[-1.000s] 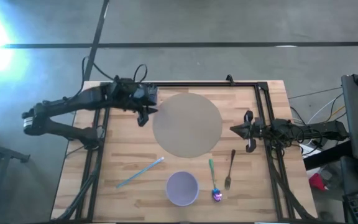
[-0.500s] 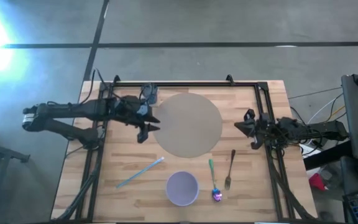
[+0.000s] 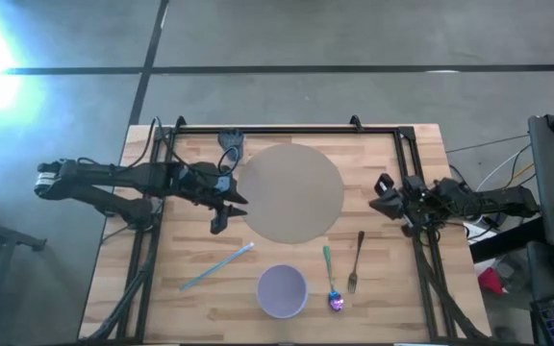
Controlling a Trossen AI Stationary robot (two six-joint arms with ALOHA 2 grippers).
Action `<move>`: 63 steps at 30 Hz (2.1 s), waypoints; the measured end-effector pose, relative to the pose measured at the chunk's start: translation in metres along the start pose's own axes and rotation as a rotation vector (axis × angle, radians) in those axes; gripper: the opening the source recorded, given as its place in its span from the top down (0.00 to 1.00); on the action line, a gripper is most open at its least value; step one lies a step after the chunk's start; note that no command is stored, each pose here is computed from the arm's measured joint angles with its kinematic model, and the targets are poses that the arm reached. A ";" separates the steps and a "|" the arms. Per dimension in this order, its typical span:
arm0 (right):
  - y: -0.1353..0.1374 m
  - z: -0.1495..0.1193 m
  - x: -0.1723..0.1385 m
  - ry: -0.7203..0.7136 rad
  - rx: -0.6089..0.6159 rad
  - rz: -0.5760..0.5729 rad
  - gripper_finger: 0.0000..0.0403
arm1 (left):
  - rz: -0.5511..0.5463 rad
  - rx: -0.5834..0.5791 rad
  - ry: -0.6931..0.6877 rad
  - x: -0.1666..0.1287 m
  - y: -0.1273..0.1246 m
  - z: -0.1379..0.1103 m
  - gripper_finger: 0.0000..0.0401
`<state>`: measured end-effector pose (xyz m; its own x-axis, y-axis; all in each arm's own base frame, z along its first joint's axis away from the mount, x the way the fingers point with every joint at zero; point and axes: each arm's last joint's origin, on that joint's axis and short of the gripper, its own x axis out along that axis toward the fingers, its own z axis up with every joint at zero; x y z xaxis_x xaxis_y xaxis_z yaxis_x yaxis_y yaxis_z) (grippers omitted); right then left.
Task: Pick & Place Utensil
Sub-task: Put the black fork into the purple bowl
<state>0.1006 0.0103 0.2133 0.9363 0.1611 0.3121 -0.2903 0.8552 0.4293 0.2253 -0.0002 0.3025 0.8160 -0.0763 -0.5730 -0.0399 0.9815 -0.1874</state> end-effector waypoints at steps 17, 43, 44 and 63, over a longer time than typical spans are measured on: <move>0.027 0.050 0.025 0.501 0.251 -0.241 0.98 | -0.005 -0.018 -0.026 0.000 0.000 0.002 0.63; 0.068 0.037 0.110 0.971 0.965 -0.714 0.98 | 0.010 0.052 -0.027 0.000 0.000 0.002 0.63; 0.069 0.036 0.112 0.984 0.984 -0.759 0.98 | 0.013 0.061 -0.027 0.000 0.000 0.002 0.63; 0.088 -0.005 0.147 1.075 0.865 -1.366 0.98 | 0.070 0.159 -0.023 0.000 0.002 0.002 0.63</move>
<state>0.2141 0.1115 0.2927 0.1932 0.1762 -0.9652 0.9355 0.2635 0.2353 0.2263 0.0021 0.3035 0.8273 -0.0043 -0.5618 -0.0068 0.9998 -0.0176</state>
